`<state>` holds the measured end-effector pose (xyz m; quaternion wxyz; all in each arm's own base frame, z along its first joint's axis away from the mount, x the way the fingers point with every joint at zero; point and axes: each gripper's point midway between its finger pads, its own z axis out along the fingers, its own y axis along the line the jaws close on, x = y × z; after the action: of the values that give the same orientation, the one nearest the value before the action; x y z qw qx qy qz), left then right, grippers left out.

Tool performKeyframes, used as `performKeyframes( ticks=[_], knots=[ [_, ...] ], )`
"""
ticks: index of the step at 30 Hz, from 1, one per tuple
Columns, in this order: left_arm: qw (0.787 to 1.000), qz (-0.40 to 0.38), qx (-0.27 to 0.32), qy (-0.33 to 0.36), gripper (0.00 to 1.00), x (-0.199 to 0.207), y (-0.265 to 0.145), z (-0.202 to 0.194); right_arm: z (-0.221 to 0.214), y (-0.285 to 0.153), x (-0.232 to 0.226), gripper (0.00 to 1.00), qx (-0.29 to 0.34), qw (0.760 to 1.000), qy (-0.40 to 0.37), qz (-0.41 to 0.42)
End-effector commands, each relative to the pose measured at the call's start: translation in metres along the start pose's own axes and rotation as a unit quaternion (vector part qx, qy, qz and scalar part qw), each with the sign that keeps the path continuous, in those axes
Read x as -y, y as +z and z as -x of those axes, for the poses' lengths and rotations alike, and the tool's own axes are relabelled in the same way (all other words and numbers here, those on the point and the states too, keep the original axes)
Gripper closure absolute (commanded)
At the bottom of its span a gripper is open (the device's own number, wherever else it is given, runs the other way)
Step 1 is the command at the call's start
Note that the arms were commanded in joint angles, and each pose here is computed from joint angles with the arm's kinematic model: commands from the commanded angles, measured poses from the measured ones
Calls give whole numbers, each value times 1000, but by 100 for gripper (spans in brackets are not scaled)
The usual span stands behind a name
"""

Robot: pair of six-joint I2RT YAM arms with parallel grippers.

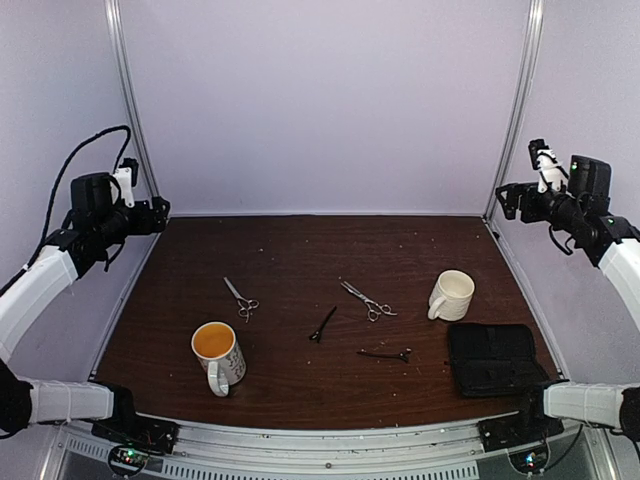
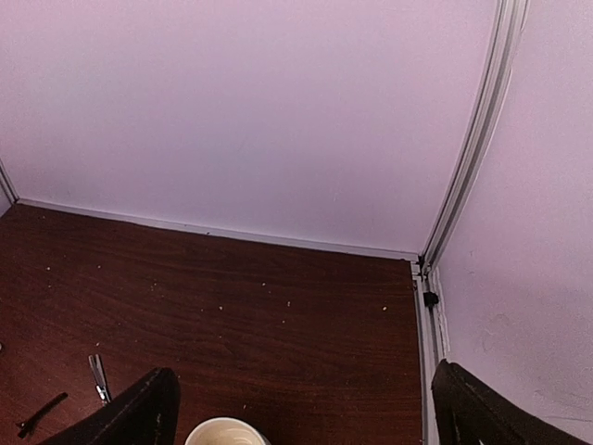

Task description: Sort the hair-cutting tools

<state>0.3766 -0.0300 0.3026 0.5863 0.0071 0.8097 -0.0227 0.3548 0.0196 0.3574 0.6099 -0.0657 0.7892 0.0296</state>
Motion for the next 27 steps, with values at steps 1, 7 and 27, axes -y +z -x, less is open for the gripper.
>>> performKeyframes(
  ticks=[1, 7, 27],
  knots=[
    [996, -57, 50, -38, 6, 12, 3, 16, -25, -12, -16, 2, -35, 998, -37, 31],
    [985, -157, 64, -14, 19, 43, -2, 16, -76, -38, -55, 4, -100, 976, -131, 144],
    [865, -446, -115, 200, 34, 271, -86, -36, -289, -119, -67, 17, -332, 776, -415, 341]
  ],
)
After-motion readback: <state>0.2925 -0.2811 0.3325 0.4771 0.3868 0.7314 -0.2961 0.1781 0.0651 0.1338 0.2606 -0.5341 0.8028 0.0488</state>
